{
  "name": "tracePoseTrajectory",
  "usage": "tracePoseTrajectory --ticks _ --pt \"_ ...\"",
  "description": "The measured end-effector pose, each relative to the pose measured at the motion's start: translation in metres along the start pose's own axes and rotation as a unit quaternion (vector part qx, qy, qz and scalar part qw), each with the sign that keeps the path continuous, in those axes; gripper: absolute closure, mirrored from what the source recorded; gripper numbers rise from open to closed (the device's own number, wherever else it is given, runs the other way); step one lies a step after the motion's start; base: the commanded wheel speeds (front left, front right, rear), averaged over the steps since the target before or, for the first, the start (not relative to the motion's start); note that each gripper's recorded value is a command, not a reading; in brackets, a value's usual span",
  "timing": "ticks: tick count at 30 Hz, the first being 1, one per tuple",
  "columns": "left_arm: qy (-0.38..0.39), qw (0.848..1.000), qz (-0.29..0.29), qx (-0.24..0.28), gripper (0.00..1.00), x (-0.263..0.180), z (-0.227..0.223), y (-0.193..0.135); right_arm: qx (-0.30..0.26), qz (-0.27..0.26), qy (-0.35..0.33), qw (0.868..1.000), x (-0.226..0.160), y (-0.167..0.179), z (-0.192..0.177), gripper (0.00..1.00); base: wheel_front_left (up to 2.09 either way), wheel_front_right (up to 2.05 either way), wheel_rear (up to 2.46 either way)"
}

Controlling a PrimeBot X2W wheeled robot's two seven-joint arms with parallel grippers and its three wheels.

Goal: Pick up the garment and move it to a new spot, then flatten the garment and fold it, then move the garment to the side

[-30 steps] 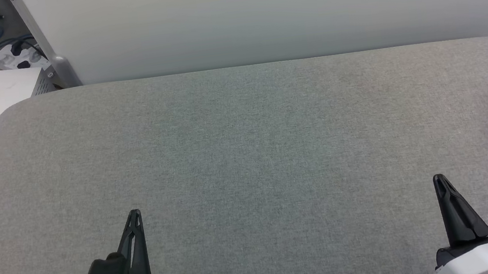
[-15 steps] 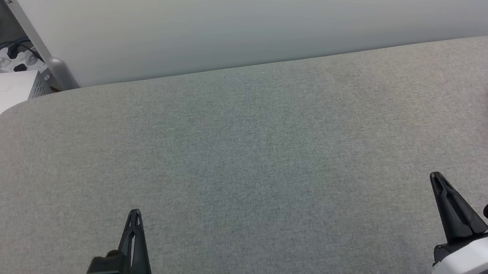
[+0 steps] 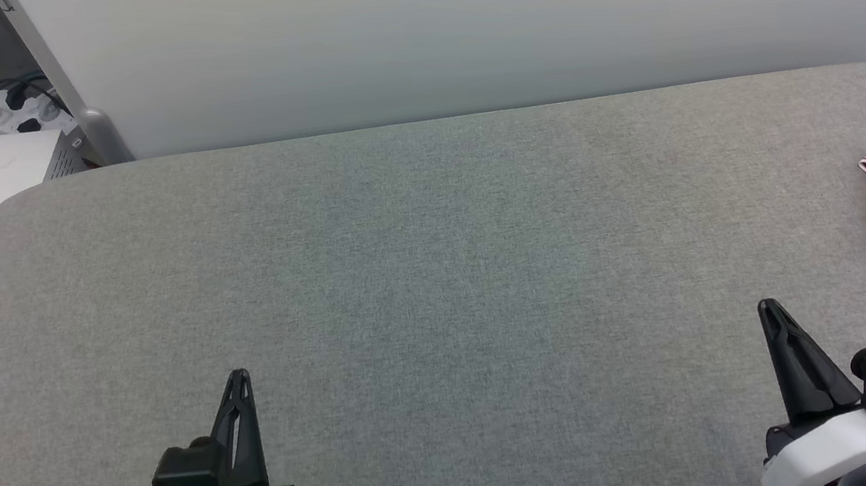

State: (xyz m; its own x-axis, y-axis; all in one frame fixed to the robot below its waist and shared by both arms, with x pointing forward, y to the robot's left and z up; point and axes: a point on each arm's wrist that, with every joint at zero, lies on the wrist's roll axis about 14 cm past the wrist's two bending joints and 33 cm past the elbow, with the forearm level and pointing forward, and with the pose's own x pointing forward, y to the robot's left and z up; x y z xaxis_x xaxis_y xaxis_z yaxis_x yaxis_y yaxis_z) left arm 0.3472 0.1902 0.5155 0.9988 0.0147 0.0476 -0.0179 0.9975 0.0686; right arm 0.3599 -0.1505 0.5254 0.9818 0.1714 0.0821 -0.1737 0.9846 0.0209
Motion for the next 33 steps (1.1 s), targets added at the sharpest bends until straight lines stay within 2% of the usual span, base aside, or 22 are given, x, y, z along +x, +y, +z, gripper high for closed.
tracePoseTrajectory --ticks 33 --pt "0.016 1.000 -0.002 -0.003 1.00 0.0094 0.0013 -0.0033 -0.017 -0.009 0.023 1.000 0.0023 -0.0053 -0.0022 1.00 0.00 0.00 0.00"
